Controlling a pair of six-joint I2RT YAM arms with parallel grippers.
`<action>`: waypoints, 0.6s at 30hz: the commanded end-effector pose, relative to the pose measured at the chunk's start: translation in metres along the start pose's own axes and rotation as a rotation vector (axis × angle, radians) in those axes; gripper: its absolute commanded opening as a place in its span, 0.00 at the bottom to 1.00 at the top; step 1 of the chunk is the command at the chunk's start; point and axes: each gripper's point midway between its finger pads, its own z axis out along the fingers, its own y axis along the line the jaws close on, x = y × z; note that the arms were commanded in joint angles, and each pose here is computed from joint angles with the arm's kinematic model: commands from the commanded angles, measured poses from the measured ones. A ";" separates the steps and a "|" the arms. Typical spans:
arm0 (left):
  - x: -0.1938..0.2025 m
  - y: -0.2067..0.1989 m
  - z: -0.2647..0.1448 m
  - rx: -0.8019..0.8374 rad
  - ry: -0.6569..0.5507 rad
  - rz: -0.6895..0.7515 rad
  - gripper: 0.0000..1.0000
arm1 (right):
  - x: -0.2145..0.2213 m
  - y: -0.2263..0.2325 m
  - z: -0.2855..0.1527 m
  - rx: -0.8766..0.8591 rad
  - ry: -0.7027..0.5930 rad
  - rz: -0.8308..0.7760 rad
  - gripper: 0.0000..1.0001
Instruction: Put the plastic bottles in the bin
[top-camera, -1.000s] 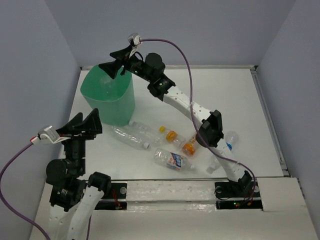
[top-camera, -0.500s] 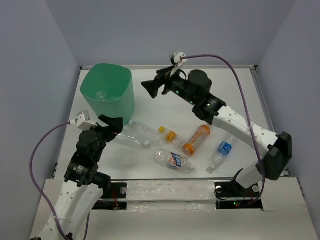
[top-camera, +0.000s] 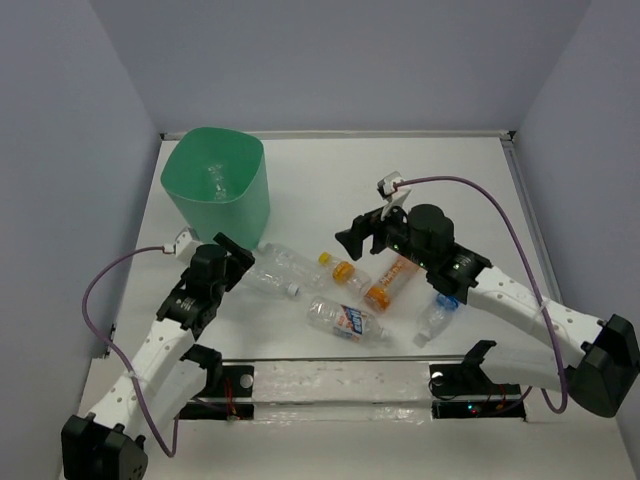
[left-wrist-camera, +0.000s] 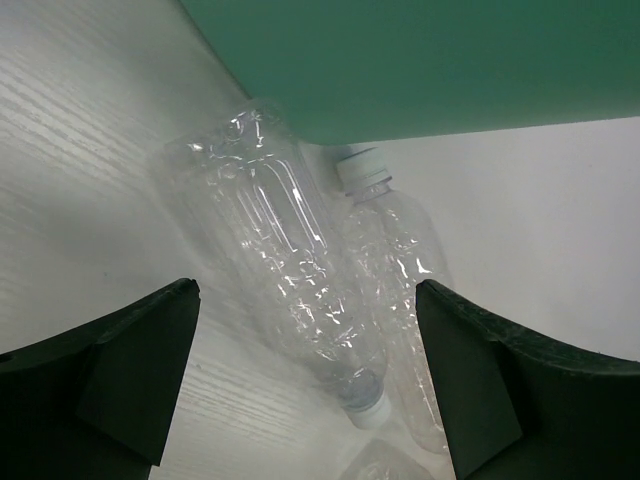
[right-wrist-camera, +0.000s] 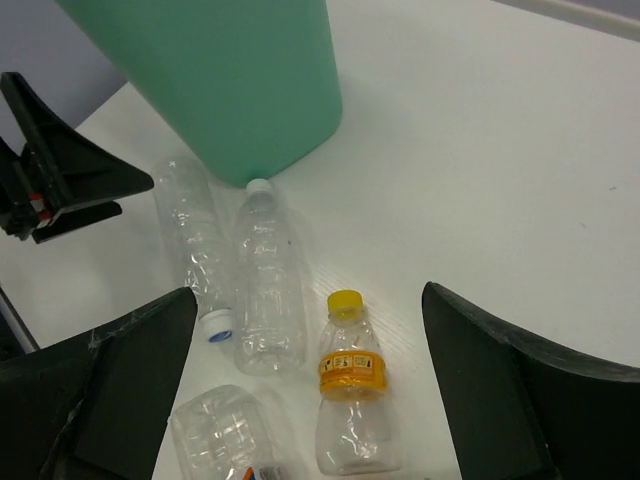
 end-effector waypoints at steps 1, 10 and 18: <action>-0.008 0.004 0.016 -0.056 -0.058 -0.024 0.99 | -0.014 0.013 -0.012 -0.072 -0.050 0.017 0.99; 0.003 0.008 0.049 -0.107 -0.053 -0.008 0.99 | -0.017 0.029 -0.020 -0.156 -0.050 0.033 0.99; 0.008 0.032 0.069 -0.209 -0.092 -0.003 0.94 | -0.015 0.029 -0.022 -0.157 -0.046 0.036 0.98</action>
